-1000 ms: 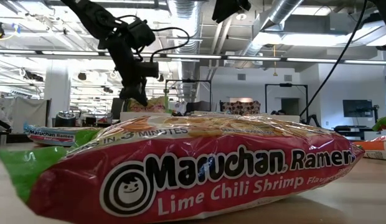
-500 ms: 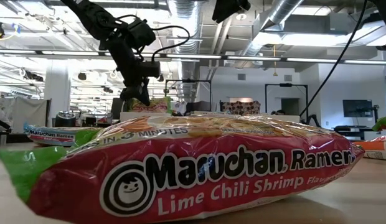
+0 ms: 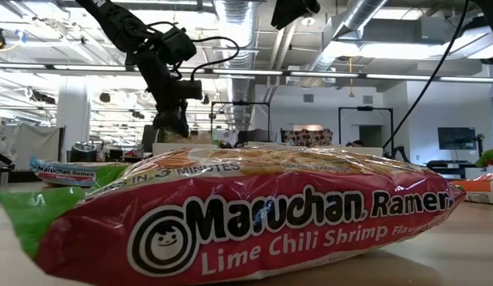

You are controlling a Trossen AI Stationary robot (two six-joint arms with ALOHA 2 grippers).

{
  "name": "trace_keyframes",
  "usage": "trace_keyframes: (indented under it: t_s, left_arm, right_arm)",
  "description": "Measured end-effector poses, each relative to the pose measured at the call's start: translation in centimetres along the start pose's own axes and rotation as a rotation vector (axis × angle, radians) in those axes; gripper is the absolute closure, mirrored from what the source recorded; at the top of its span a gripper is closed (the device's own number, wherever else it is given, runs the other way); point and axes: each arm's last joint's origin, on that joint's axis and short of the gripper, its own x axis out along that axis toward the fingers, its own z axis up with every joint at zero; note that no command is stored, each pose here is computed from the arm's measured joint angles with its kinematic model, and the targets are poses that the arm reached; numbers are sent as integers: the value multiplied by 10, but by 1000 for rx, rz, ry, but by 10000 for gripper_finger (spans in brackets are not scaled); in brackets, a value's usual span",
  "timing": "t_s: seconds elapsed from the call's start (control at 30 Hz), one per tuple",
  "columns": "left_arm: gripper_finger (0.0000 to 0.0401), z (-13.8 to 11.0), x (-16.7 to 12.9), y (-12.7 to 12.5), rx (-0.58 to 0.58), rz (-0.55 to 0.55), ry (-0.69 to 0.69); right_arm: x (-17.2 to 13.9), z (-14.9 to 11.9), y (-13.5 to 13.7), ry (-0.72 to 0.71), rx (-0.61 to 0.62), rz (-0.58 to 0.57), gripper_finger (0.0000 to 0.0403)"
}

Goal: Sort Maruchan noodles
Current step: Put the green noodle pack into the left white bin, then put the orange noodle pack into the right white bin

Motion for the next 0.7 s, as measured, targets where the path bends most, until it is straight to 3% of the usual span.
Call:
trace_keyframes:
  t_s: [0.23,0.4,0.53,0.7]
  left_arm:
    - [302,1,0,1,-53,16,-3]
    - [292,4,-3,8,-88,88,35]
    - [295,19,-13,26,-204,89,-8]
    - [296,38,-38,54,-339,7,-24]
  right_arm:
    - [0,0,0,0,1,0,258]
    - [0,0,0,0,0,0,258]
    - [0,0,0,1,-23,0,258]
    - [-5,-1,-2,1,-40,0,258]
